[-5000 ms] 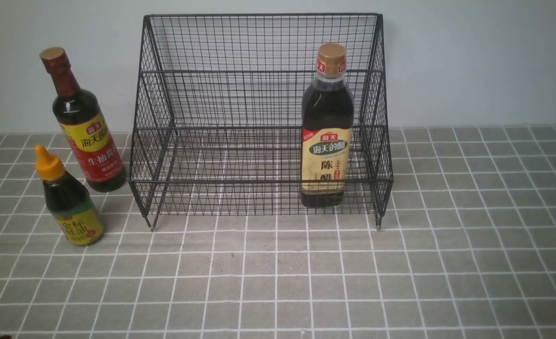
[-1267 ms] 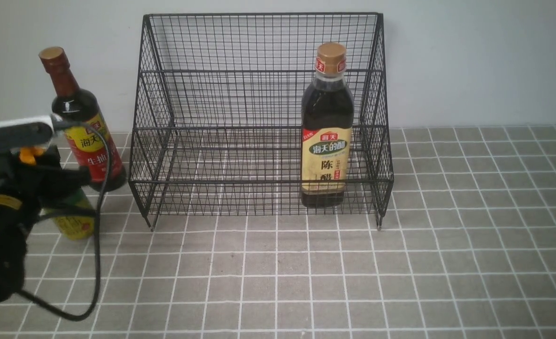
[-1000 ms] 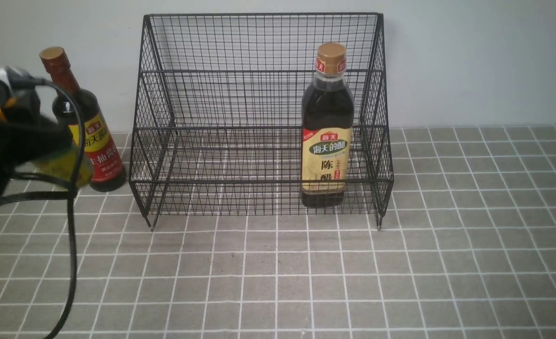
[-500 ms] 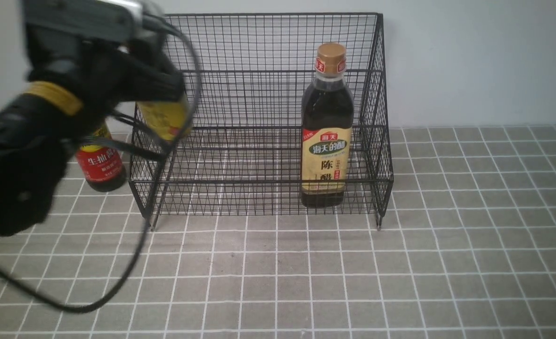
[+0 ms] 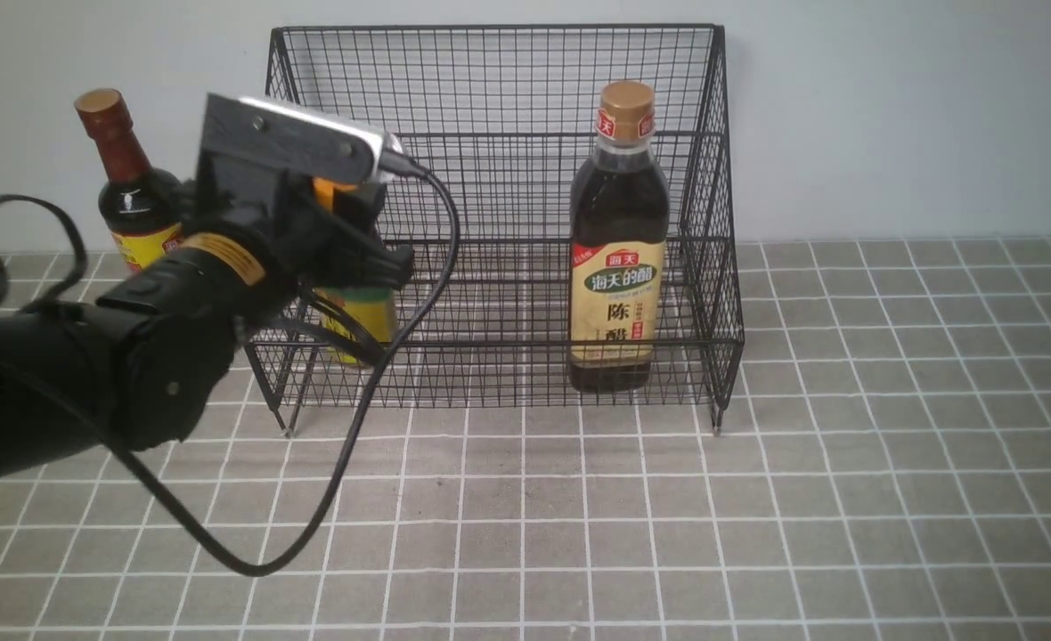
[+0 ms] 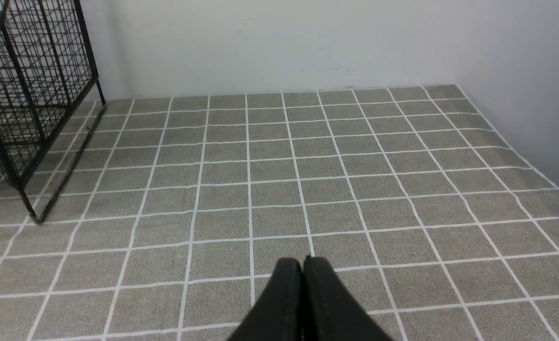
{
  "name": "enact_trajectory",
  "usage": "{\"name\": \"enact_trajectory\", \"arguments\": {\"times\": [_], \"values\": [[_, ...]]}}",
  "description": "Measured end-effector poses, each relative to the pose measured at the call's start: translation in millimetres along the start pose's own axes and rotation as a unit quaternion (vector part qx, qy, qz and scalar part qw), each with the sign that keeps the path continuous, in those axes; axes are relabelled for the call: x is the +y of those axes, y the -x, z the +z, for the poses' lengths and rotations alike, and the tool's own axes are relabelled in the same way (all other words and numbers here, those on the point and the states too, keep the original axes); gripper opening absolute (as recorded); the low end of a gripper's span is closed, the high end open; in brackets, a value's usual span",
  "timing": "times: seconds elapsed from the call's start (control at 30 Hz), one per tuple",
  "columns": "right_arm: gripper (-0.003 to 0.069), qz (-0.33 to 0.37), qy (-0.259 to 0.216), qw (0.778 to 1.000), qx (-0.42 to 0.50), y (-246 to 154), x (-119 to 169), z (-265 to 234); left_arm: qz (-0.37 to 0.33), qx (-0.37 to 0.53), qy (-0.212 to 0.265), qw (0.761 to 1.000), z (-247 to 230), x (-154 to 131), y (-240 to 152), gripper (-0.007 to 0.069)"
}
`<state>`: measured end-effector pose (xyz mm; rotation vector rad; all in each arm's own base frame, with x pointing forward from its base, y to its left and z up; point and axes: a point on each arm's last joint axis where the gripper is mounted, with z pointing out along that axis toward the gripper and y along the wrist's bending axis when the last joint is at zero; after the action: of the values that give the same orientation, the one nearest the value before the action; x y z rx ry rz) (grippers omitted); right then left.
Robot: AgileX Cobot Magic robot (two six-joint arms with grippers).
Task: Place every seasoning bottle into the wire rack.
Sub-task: Use the left arm to put the condiment bottle back on the shelf, then use the left arm to grab the condiment bottle closest to it
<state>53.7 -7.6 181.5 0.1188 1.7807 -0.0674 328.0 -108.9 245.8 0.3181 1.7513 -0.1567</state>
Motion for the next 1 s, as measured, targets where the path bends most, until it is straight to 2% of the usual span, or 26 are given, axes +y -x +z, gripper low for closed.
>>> {"name": "enact_trajectory", "arguments": {"times": [0.23, 0.3, 0.43, 0.53, 0.67, 0.8, 0.83, 0.93, 1.0], "values": [[-0.0011, 0.0, 0.0, 1.0, 0.0, 0.0, 0.0, 0.0, -0.047, 0.04, 0.02, 0.998, 7.9, 2.4, -16.0, 0.0291], [-0.0011, 0.0, 0.0, 1.0, 0.0, 0.0, 0.0, 0.0, -0.052, 0.044, 0.021, 0.997, 7.6, 2.6, -16.6, 0.0335], [-0.0011, 0.0, 0.0, 1.0, 0.0, 0.0, 0.0, 0.0, -0.056, 0.037, 0.022, 0.997, 3.7, 3.0, -10.5, 0.0479], [-0.0011, 0.0, 0.0, 1.0, 0.0, 0.0, 0.0, 0.0, -0.06, 0.021, 0.023, 0.998, -2.9, 4.2, 0.4, 0.0519], [-0.0011, 0.0, 0.0, 1.0, 0.0, 0.0, 0.0, 0.0, -0.066, -0.032, 0.024, 0.997, -25.1, 7.3, 32.1, 0.0517], [-0.0011, 0.0, 0.0, 1.0, 0.0, 0.0, 0.0, 0.0, -0.077, -0.08, 0.031, 0.993, -46.5, 12.6, 57.3, 0.044], [-0.0011, 0.0, 0.0, 1.0, 0.0, 0.0, 0.0, 0.0, -0.078, -0.091, 0.034, 0.992, -51.6, 14.5, 62.7, 0.0388], [-0.0011, 0.0, 0.0, 1.0, 0.0, 0.0, 0.0, 0.0, -0.068, -0.125, 0.064, 0.988, -68.1, 31.1, 77.7, 0.0141], [-0.0011, 0.0, 0.0, 1.0, 0.0, 0.0, 0.0, 0.0, -0.063, -0.139, 0.097, 0.984, -75.3, 48.8, 82.2, 0.0049]]}}
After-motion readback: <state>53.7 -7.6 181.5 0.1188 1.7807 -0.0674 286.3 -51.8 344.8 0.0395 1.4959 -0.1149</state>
